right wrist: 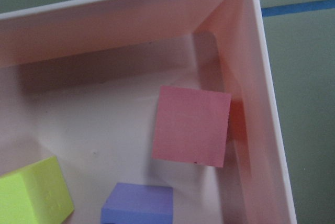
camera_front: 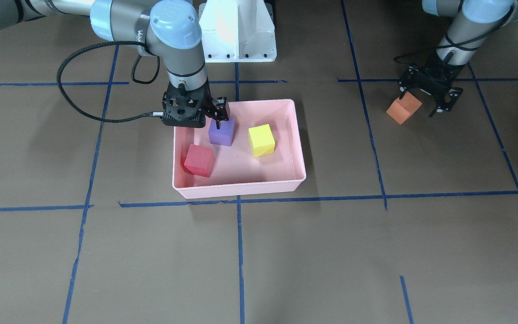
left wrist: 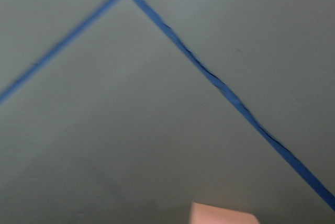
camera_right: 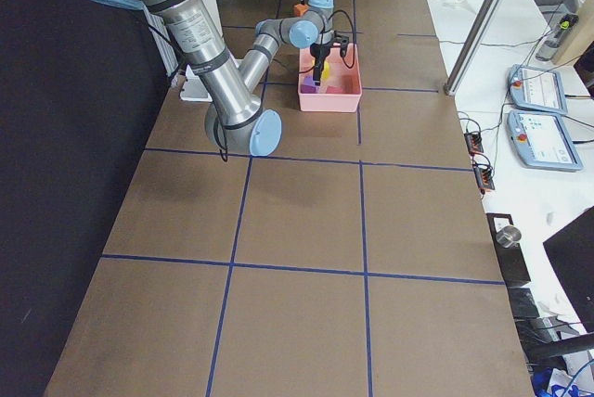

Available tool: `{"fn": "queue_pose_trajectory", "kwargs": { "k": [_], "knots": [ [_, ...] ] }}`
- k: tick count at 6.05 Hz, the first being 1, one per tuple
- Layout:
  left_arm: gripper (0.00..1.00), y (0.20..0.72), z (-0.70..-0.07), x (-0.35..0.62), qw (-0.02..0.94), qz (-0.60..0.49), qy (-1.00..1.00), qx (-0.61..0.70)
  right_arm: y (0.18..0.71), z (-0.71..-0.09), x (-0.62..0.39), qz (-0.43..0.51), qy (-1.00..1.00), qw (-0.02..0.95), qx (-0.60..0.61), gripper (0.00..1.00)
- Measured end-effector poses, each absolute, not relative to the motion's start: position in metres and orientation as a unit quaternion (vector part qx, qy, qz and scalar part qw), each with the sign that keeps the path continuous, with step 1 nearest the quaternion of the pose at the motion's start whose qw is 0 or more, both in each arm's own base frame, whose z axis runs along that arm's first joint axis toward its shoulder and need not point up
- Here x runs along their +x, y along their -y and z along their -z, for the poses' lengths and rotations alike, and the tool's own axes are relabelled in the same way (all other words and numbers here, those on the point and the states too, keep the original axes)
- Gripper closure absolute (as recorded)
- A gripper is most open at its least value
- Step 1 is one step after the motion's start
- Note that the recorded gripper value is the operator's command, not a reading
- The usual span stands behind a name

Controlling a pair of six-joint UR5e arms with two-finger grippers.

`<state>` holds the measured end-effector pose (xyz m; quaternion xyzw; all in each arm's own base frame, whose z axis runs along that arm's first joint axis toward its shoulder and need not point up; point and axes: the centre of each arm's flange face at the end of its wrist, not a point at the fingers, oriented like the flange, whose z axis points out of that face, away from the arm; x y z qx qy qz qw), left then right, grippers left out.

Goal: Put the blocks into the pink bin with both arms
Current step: 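Lower the red cube into the bin while the left gripper reaches the orange cube, then grasp the orange cube with the left gripper while the right gripper releases the red cube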

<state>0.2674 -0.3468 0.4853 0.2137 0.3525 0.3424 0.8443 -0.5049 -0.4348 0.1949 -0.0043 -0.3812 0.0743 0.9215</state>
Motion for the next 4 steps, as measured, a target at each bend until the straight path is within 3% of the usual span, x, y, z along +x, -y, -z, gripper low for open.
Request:
{"fn": "queue_pose_trajectory", "kwargs": {
  "k": [4],
  "knots": [
    [0.00, 0.321, -0.496, 0.280, 0.827, -0.375, -0.369, 0.200, 0.427, -0.198, -0.492, -0.073, 0.387, 0.919, -0.002, 0.00]
  ]
}}
